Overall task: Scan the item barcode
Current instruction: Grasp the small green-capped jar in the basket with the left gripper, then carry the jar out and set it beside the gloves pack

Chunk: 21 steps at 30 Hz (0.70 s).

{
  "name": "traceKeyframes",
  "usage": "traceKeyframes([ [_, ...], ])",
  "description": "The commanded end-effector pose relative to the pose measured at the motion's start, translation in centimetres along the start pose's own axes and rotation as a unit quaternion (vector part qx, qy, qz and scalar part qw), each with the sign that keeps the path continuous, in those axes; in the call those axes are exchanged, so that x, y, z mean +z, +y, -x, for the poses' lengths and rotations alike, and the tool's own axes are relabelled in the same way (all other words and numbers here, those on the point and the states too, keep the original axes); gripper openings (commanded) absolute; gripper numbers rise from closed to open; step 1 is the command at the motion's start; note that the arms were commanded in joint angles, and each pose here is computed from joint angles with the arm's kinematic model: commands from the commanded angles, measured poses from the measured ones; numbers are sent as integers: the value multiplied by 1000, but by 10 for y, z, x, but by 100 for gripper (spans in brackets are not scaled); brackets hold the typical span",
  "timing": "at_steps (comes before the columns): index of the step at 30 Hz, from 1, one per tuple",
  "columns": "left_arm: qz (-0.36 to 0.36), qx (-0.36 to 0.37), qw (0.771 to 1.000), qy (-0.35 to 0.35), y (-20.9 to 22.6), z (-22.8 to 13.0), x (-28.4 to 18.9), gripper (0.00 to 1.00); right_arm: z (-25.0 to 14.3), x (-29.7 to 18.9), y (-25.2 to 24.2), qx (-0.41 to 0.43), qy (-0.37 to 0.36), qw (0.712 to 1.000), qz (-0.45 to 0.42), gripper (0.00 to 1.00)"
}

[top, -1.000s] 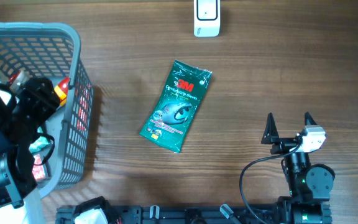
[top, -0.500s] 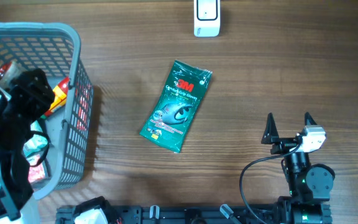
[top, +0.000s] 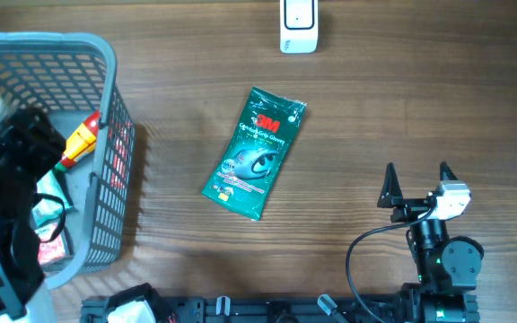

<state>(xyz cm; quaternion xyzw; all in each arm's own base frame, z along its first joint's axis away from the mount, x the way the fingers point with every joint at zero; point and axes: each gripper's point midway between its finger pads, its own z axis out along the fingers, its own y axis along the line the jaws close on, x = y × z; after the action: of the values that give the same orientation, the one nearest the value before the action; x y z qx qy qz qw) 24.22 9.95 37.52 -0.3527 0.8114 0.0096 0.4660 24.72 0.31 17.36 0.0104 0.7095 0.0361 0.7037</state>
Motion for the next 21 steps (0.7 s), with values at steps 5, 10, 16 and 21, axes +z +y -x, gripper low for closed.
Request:
traceKeyframes([
  [5, 5, -11, 999, 35, -6, -2, 26, 60, 2, 0, 2, -7, -4, 1000, 6, 100],
  [10, -116, -12, 993, 26, -50, 7, 15, 60, 2, 0, 2, -7, -4, 1000, 6, 100],
  [16, -277, 15, 956, 95, -124, -22, -6, 60, 2, 0, 2, -7, -4, 1000, 6, 100],
  [21, -335, 84, 922, 173, -180, -77, -11, 59, 2, 0, 2, -7, -4, 1000, 6, 100],
])
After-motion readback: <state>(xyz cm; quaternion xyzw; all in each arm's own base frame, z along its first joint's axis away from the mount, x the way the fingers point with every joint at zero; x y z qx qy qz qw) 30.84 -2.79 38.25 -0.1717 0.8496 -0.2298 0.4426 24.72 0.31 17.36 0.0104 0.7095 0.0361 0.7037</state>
